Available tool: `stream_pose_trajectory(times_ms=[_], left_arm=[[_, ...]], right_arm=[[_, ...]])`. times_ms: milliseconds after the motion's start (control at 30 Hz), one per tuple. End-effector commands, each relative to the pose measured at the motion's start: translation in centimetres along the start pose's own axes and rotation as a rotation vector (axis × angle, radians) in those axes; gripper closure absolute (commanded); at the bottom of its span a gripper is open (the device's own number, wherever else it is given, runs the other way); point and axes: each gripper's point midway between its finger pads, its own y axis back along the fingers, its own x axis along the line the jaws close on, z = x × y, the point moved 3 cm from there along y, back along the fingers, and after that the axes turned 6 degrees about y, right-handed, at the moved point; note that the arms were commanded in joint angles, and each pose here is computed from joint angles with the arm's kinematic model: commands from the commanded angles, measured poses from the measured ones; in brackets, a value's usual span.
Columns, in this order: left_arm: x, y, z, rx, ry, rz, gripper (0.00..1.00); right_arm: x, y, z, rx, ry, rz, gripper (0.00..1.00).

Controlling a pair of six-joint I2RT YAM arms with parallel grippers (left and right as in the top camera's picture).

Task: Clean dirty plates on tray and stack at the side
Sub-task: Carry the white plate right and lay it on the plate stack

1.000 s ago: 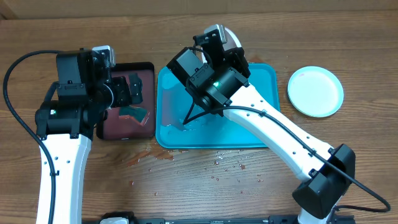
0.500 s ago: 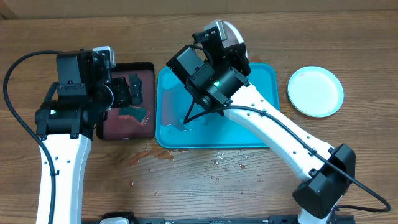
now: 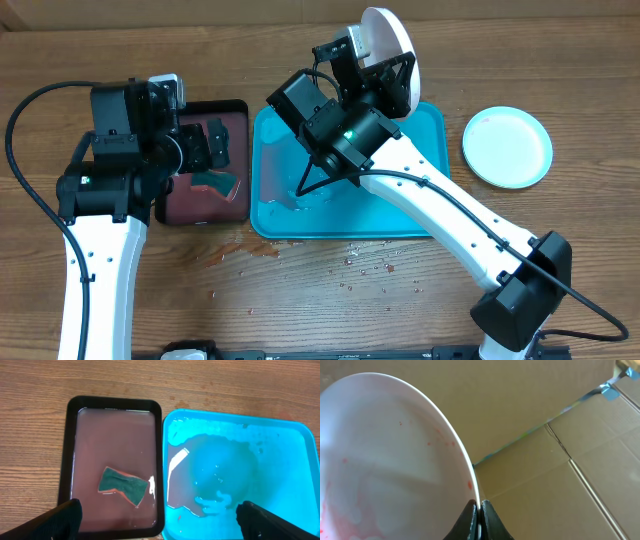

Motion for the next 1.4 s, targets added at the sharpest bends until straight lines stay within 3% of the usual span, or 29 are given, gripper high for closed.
stream_pose_trajectory(times_ms=[0, 200, 300, 433, 733, 900, 1367], left_arm=[[-0.4, 0.7, 0.4, -0.023, -0.024, -0.018, 0.0], [-0.4, 0.7, 0.4, -0.022, -0.024, -0.018, 0.0], [-0.4, 0.7, 0.4, -0.022, -0.024, -0.018, 0.0], [-0.4, 0.7, 0.2, -0.014, -0.023, -0.016, 0.0], [0.0, -0.3, -0.8, 0.056, -0.012, 0.001, 0.0], [0.4, -1.6, -1.6, 0.118, -0.003, 0.014, 0.01], [-0.6, -2.3, -1.8, 0.128, -0.029, -0.004, 0.0]], right_arm=[[-2.3, 0.2, 0.1, -0.005, -0.043, -0.042, 0.96], [-1.2, 0.4, 0.1, -0.007, -0.028, 0.035, 0.96], [2.2, 0.9, -0.3, 0.007, -0.023, 0.277, 0.96], [7.4, 2.4, -1.7, 0.145, -0.17, 0.704, 0.96], [9.2, -1.3, -4.2, 0.446, -0.385, 1.078, 0.96], [7.5, -6.2, -7.1, 0.605, -0.496, 1.076, 0.96], [-1.6, -20.1, -20.6, 0.942, -0.783, 0.737, 0.96]])
